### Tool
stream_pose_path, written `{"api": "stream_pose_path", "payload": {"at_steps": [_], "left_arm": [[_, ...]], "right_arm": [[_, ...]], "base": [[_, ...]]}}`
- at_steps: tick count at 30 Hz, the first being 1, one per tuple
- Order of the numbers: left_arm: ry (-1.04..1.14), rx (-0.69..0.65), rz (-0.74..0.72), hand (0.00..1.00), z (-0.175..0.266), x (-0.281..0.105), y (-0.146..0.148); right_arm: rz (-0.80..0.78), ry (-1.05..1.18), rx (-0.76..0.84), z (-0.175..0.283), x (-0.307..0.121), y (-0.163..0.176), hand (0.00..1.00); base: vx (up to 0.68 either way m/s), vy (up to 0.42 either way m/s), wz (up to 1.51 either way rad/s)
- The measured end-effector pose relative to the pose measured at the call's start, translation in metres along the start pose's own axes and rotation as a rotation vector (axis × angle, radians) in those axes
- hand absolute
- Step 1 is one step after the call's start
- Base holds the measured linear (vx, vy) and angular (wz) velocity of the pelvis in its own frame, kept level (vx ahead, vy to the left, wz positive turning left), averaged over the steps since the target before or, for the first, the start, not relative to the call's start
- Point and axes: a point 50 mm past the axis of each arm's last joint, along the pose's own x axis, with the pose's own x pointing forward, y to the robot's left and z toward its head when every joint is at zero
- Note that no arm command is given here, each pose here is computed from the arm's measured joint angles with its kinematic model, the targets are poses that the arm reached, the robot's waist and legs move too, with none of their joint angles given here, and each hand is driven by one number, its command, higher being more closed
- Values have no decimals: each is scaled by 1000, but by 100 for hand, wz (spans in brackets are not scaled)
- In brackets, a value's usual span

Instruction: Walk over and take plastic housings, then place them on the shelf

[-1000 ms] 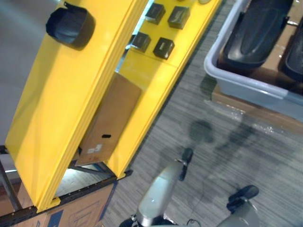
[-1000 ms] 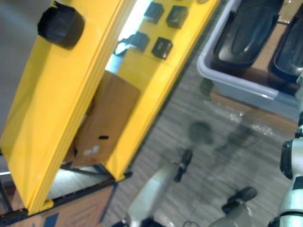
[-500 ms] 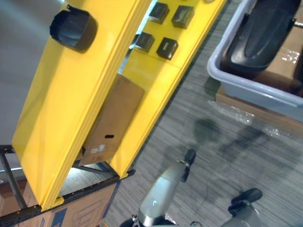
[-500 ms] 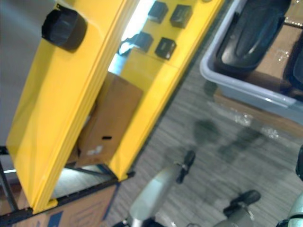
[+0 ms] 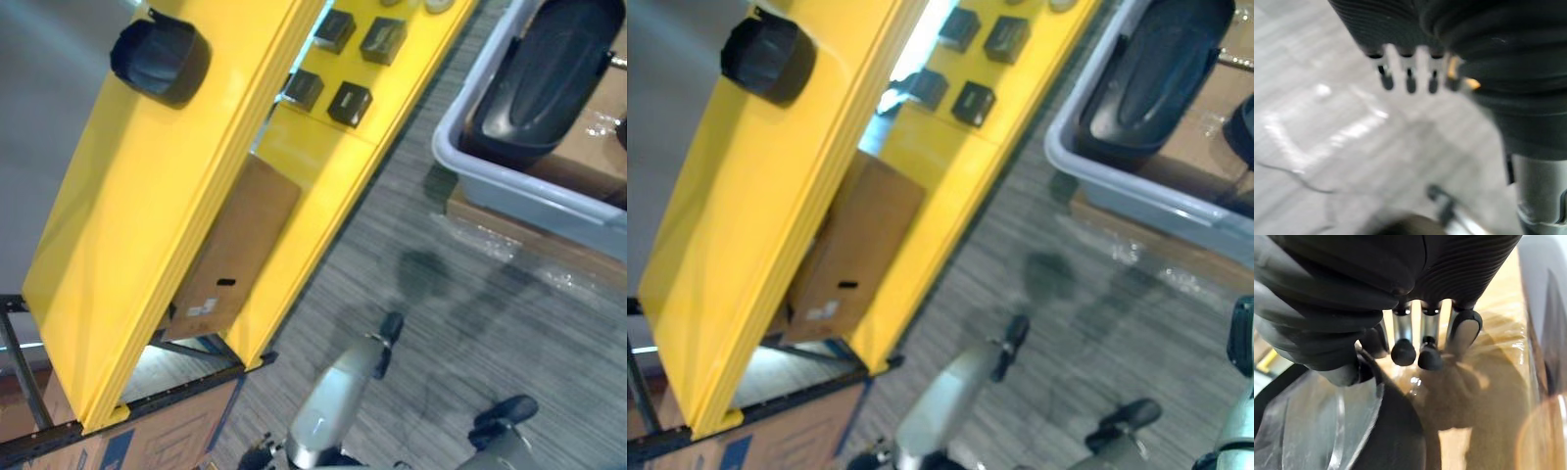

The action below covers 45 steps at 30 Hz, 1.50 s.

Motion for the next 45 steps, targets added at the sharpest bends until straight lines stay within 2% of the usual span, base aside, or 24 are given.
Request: {"api": "stream_pose_path", "payload": {"at_steps": [7, 9, 11, 15, 20, 29, 36, 41, 45], "left_arm": [[-227, 99, 94, 0, 45, 3, -13], [-344, 133, 91, 0, 71, -1, -18], [-445, 148, 74, 0, 93, -7, -29], [-657, 140, -65, 0, 135, -29, -69], [-773, 198, -131, 0, 159, -42, -89], [-964, 320, -249, 0, 230, -58, -136], [-1119, 381, -186, 0, 310, -76, -167], [-1156, 331, -138, 0, 347, -85, -171], [-1141, 326, -119, 0, 357, -86, -168]], "right_arm": [[24, -100, -125, 5, -9, 21, 100], [40, -134, -150, 10, -13, 29, 100], [54, -178, -165, 18, -18, 35, 100], [69, -239, -196, 27, -25, 43, 100], [103, -309, -226, 35, -37, 61, 100], [139, -487, -152, 64, -77, 100, 100], [223, -620, -87, 86, -119, 131, 100], [272, -721, -10, 99, -147, 146, 100], [284, -849, 46, 115, -170, 148, 100]], "base": [[-19, -47, -12], [-24, -58, -14], [-13, -23, -2], [-7, -4, -2], [-15, -34, -10], [-66, -58, -13], [-30, -47, -19], [-9, -16, -25], [-14, -33, -15]]}}
